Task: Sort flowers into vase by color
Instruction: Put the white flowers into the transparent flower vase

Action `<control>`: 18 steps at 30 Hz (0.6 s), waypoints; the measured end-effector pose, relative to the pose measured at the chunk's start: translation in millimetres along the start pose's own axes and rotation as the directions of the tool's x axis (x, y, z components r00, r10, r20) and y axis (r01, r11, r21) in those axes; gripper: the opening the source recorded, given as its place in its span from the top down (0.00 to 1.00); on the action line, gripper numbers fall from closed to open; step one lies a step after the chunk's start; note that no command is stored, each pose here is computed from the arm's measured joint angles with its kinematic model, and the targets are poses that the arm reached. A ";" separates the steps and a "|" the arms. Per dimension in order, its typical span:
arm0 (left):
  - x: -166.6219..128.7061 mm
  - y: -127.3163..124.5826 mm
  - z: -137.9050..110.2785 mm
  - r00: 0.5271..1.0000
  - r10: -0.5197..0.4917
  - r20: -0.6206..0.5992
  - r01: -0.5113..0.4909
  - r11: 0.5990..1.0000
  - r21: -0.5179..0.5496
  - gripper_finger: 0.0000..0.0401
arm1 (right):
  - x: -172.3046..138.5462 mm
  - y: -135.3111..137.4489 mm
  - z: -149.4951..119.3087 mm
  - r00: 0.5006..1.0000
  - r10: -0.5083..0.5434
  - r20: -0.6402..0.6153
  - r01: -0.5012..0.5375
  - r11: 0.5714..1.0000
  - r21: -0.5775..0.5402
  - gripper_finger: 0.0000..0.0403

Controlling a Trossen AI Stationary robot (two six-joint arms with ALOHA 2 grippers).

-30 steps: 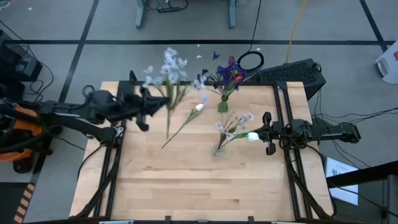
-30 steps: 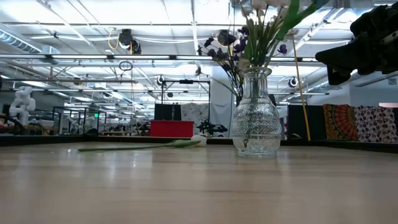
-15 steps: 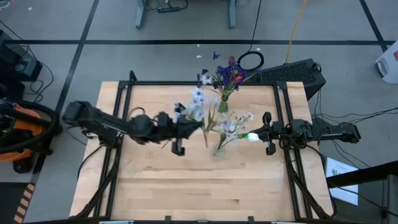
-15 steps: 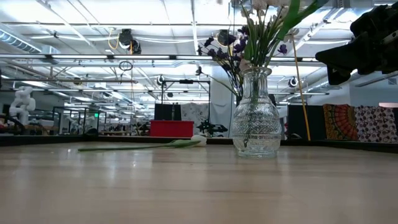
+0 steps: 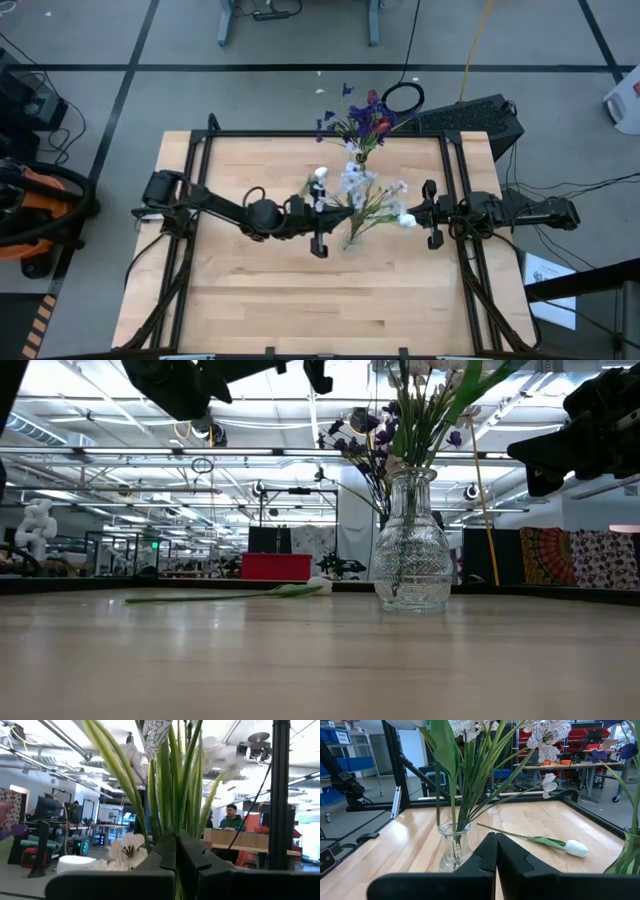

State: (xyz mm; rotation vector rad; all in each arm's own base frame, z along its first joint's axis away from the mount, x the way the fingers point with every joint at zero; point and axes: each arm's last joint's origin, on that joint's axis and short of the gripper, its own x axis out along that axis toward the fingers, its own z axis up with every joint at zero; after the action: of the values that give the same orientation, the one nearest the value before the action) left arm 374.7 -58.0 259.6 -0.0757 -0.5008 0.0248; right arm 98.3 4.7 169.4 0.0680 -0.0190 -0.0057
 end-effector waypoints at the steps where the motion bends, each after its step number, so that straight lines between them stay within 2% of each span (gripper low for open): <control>1: 1.2 0.5 -1.9 1.000 0.002 -0.003 -0.002 1.000 0.002 1.00 | 0.0 0.0 0.0 1.000 0.000 0.000 0.000 1.000 0.000 1.00; 6: 2.4 6.4 -5.0 1.000 0.016 -0.024 -0.015 1.000 0.019 0.99 | 0.0 0.0 0.0 1.000 -0.001 0.000 0.001 1.000 0.000 1.00; 10: 3.2 10.7 -1.2 1.000 0.022 0.014 -0.024 0.994 0.105 0.99 | 0.0 0.0 0.0 1.000 -0.001 0.000 0.001 1.000 0.000 1.00; 13: 3.7 12.7 -1.2 1.000 0.024 0.013 -0.026 0.993 0.113 0.98 | 0.0 0.0 0.0 1.000 0.000 0.000 0.000 1.000 0.000 1.00; 18: 3.4 13.0 -10.4 0.996 0.025 -0.080 -0.014 0.992 0.128 0.98 | 0.0 0.0 0.0 1.000 0.000 0.000 0.000 1.000 0.000 1.00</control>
State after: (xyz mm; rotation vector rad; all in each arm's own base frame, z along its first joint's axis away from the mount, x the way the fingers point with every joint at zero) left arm 382.6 -45.6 251.2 0.0436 -0.4156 0.0728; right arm 98.3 4.8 169.5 0.0680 -0.0193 -0.0057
